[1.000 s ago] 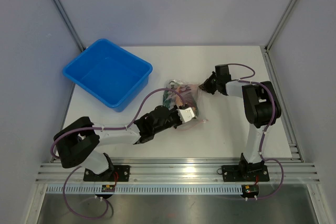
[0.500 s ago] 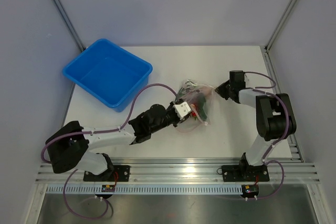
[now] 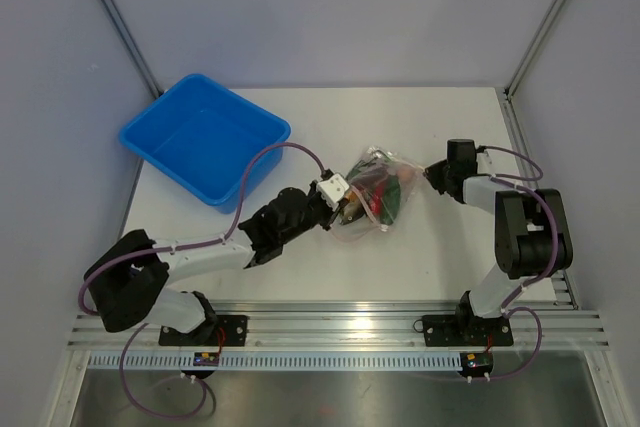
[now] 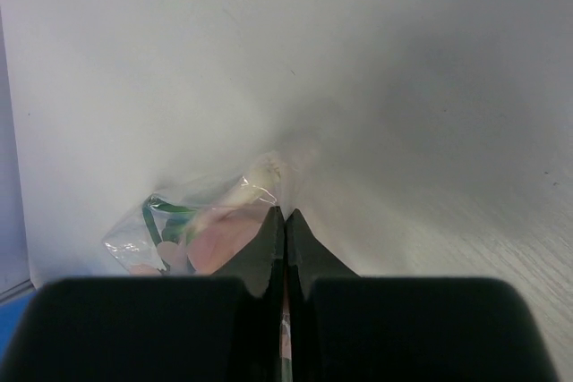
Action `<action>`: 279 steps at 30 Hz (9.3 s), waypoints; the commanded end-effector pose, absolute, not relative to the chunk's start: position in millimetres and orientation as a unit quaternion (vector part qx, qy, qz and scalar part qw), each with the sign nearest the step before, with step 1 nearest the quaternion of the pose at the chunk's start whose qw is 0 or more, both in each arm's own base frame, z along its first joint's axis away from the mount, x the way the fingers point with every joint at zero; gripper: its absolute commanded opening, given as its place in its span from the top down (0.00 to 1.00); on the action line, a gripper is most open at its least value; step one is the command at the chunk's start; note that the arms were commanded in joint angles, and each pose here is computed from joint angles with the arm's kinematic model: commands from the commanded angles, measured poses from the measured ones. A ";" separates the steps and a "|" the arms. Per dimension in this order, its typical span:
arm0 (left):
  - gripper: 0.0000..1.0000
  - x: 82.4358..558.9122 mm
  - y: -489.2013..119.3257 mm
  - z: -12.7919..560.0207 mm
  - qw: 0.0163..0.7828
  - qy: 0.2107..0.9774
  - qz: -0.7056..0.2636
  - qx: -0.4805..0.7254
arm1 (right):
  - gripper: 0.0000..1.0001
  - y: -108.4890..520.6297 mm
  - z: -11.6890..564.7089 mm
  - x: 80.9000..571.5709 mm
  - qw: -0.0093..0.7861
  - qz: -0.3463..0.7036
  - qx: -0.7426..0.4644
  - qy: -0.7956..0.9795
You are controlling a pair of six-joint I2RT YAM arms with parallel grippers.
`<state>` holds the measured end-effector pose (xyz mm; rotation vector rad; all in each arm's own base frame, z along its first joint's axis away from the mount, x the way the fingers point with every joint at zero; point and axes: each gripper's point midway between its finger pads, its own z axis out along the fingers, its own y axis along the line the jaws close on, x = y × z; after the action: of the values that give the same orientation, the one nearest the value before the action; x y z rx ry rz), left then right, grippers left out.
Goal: Open the zip-top bag and remove the fake food
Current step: Pick up the food from the zipper food storage bag, then place the food in the bin, then pick up the fake fish from the zipper food storage bag.
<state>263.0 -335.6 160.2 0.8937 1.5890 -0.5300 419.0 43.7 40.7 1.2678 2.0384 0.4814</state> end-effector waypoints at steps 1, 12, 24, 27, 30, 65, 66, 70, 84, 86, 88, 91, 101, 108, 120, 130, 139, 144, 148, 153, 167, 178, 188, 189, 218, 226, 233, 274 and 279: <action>1.00 272.2 -325.3 180.1 0.598 0.685 -0.247 0.336 | 1.00 20.9 58.0 424.4 0.380 0.163 0.516 0.750; 1.00 276.7 -314.1 169.8 0.535 0.729 -0.297 0.307 | 1.00 4.0 65.9 415.5 0.399 0.144 0.545 0.723; 1.00 287.9 -282.6 182.5 0.546 0.738 -0.305 0.252 | 1.00 -12.0 68.5 404.1 0.411 0.126 0.573 0.698; 1.00 287.4 -277.3 188.2 0.553 0.736 -0.301 0.247 | 1.00 -13.4 67.2 402.0 0.411 0.121 0.574 0.698; 1.00 284.7 -269.6 203.6 0.569 0.723 -0.312 0.238 | 1.00 -13.4 68.0 402.4 0.412 0.123 0.574 0.697; 1.00 246.4 -148.7 363.2 0.658 0.717 -0.217 0.082 | 1.00 -3.5 62.0 408.6 0.401 0.140 0.559 0.713; 1.00 247.3 -144.0 371.0 0.666 0.712 -0.210 0.074 | 1.00 -3.2 62.5 408.7 0.401 0.141 0.558 0.713; 1.00 255.7 -121.5 394.5 0.697 0.696 -0.172 0.027 | 1.00 -1.3 61.8 409.4 0.398 0.145 0.556 0.715; 1.00 313.6 -55.1 393.1 0.722 0.688 0.017 -0.073 | 1.00 3.8 60.5 410.8 0.393 0.155 0.553 0.718; 1.00 327.5 -50.4 385.8 0.714 0.694 0.065 -0.066 | 1.00 3.7 60.0 410.7 0.391 0.156 0.554 0.718; 1.00 337.8 -49.0 383.8 0.713 0.693 0.088 -0.063 | 1.00 4.6 59.1 410.8 0.390 0.158 0.553 0.719; 1.00 355.2 -43.3 374.7 0.698 0.702 0.127 -0.062 | 1.00 6.2 57.8 412.1 0.388 0.162 0.552 0.720; 0.94 402.3 -47.2 331.5 0.653 0.740 0.148 -0.061 | 1.00 8.9 54.6 411.7 0.386 0.168 0.552 0.720; 0.92 425.9 -54.8 293.7 0.619 0.769 0.153 -0.048 | 1.00 9.6 55.2 412.0 0.386 0.170 0.550 0.721; 0.49 430.5 -72.0 282.0 0.619 0.778 0.102 -0.045 | 1.00 11.4 58.6 412.9 0.387 0.177 0.545 0.722; 0.22 401.2 -97.6 322.7 0.650 0.758 -0.024 -0.045 | 1.00 14.6 64.7 414.5 0.388 0.178 0.524 0.737; 0.25 336.7 -176.3 329.7 0.655 0.732 -0.188 0.027 | 1.00 20.4 73.1 415.5 0.392 0.189 0.503 0.746; 0.25 297.4 -212.9 299.1 0.627 0.745 -0.212 0.080 | 1.00 24.1 76.6 415.7 0.391 0.197 0.492 0.752; 0.23 280.7 -225.8 274.9 0.607 0.745 -0.259 0.097 | 1.00 25.5 82.9 416.5 0.394 0.204 0.490 0.750; 0.17 262.1 -232.5 249.9 0.598 0.733 -0.300 0.122 | 1.00 27.7 89.6 415.6 0.393 0.210 0.490 0.749; 0.19 230.3 -264.8 171.9 0.546 0.735 -0.325 0.239 | 1.00 32.0 88.7 415.7 0.388 0.222 0.487 0.751; 0.25 229.5 -300.4 120.3 0.490 0.771 -0.281 0.296 | 1.00 33.5 85.6 414.8 0.383 0.222 0.488 0.753; 0.26 260.6 -313.6 94.2 0.488 0.788 -0.219 0.306 | 1.00 34.5 77.7 413.1 0.376 0.223 0.489 0.755; 0.26 264.0 -315.6 93.7 0.488 0.788 -0.213 0.308 | 1.00 34.5 78.2 413.6 0.377 0.223 0.488 0.755; 0.14 313.6 -354.4 50.3 0.445 0.811 -0.126 0.358 | 1.00 41.3 77.9 414.4 0.375 0.232 0.480 0.759; 0.17 309.5 -364.8 39.3 0.422 0.815 -0.142 0.372 | 1.00 41.7 78.1 415.0 0.376 0.231 0.478 0.759; 0.35 304.9 -365.8 43.5 0.417 0.813 -0.153 0.377 | 1.00 41.2 75.9 414.7 0.375 0.228 0.480 0.760; 0.52 252.0 -304.3 116.7 0.330 0.833 -0.204 0.394 | 1.00 -31.2 60.9 398.5 0.400 0.133 0.593 0.686; 0.53 246.6 -283.9 131.0 0.341 0.838 -0.181 0.386 | 1.00 -29.9 60.8 400.0 0.400 0.137 0.592 0.686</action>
<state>246.7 -290.1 98.2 1.0368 2.2385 -0.4637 396.0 -20.3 48.8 1.4914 1.8045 0.3581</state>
